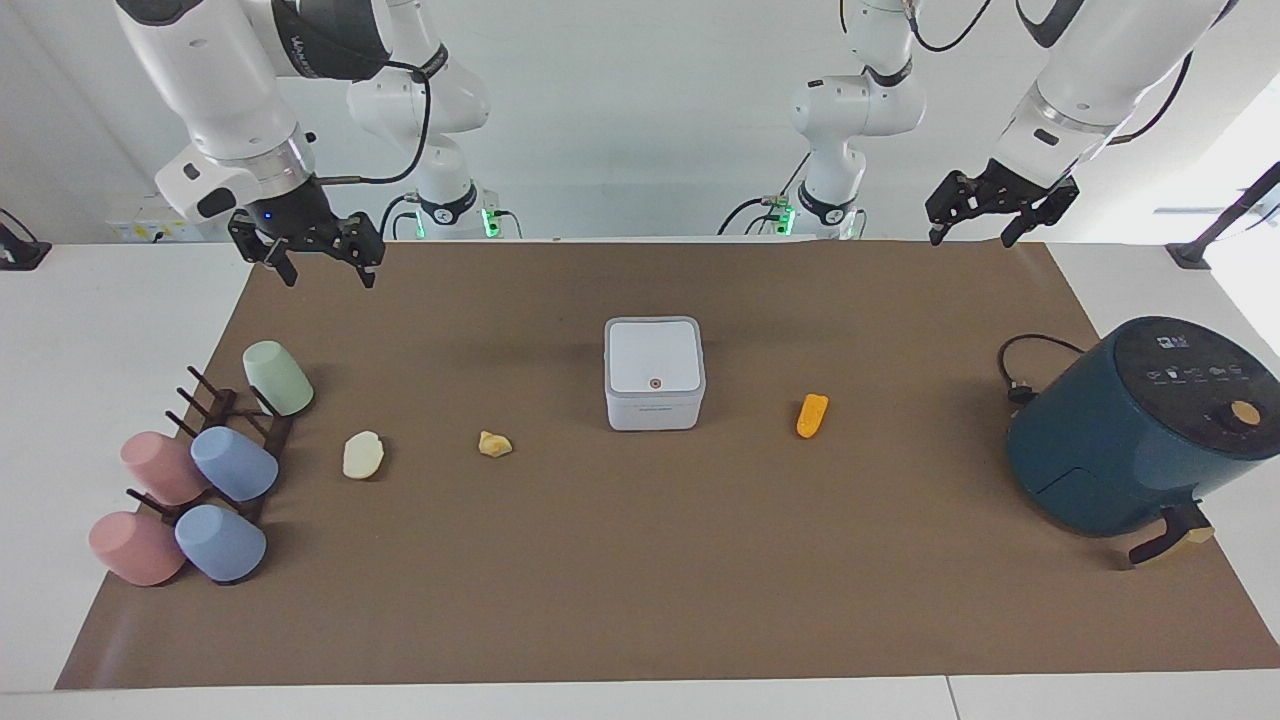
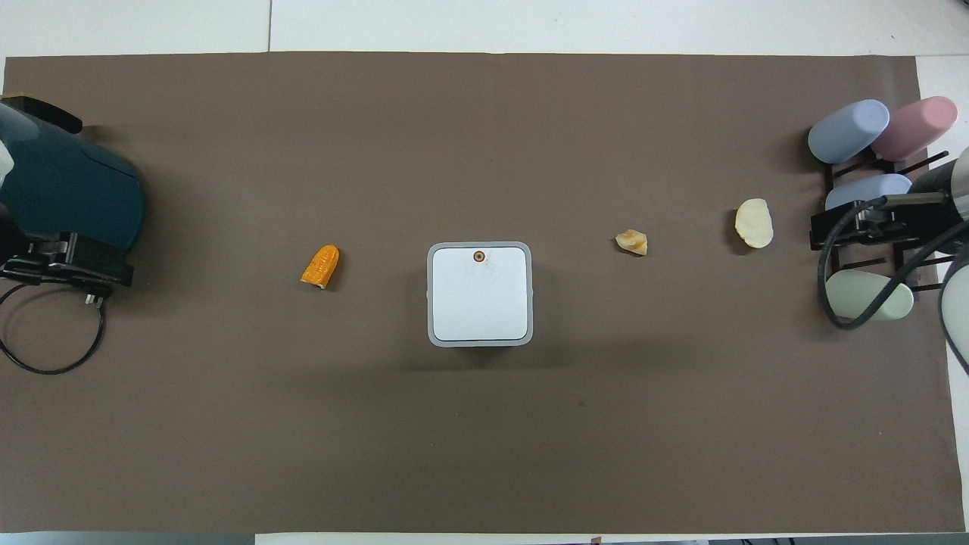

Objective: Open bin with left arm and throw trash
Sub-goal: 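Reach the left gripper to the white bin's lid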

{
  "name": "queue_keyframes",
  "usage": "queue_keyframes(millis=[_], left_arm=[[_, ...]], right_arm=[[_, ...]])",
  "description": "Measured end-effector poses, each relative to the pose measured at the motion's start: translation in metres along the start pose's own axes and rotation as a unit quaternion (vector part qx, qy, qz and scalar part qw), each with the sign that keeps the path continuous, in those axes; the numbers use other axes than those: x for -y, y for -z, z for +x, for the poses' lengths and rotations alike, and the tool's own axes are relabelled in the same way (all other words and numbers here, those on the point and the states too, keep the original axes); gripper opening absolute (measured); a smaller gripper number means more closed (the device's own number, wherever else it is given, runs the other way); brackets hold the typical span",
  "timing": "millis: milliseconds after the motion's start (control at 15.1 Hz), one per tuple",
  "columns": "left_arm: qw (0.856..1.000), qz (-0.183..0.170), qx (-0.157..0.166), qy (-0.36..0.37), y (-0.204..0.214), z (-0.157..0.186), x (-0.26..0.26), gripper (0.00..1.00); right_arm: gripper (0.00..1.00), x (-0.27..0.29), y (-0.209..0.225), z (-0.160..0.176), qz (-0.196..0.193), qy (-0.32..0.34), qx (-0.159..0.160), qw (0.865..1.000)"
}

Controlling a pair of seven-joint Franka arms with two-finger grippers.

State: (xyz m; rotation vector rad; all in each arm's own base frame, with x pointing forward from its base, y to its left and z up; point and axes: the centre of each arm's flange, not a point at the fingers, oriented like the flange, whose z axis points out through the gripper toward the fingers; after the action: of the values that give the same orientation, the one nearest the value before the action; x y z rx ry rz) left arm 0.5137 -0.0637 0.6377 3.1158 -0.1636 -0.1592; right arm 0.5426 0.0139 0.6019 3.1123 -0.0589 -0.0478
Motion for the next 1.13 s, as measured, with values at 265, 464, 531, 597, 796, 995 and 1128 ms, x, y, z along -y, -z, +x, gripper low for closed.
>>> queue_keyframes(millis=[265, 464, 531, 597, 796, 995, 1128], left_arm=[[1.0, 0.0, -0.001, -0.001, 0.0, 0.0, -0.001, 1.0], [1.0, -0.012, -0.011, 0.002, 0.002, 0.002, -0.003, 1.0], [1.0, -0.016, -0.019, 0.004, 0.004, 0.004, -0.004, 1.0], [0.999, -0.021, -0.029, 0.008, 0.005, 0.006, -0.008, 1.0], [0.997, -0.047, -0.051, 0.024, 0.003, 0.013, -0.061, 0.68], [0.996, -0.059, -0.05, 0.039, -0.04, 0.03, -0.18, 0.35], [0.996, -0.065, -0.041, 0.038, -0.087, 0.045, -0.258, 0.11]], right_arm=[[1.0, 0.0, 0.0, 0.0, 0.0, 0.0, 0.0, 1.0], [1.0, 0.0, 0.0, 0.0, 0.0, 0.0, 0.0, 1.0], [1.0, 0.0, 0.0, 0.0, 0.0, 0.0, 0.0, 1.0], [1.0, 0.0, 0.0, 0.0, 0.0, 0.0, 0.0, 1.0], [1.0, 0.0, 0.001, 0.0, 0.0, 0.0, -0.001, 1.0], [1.0, 0.0, 0.007, -0.004, 0.0, 0.0, -0.007, 1.0], [1.0, -0.001, 0.009, -0.006, 0.001, -0.001, -0.008, 1.0]])
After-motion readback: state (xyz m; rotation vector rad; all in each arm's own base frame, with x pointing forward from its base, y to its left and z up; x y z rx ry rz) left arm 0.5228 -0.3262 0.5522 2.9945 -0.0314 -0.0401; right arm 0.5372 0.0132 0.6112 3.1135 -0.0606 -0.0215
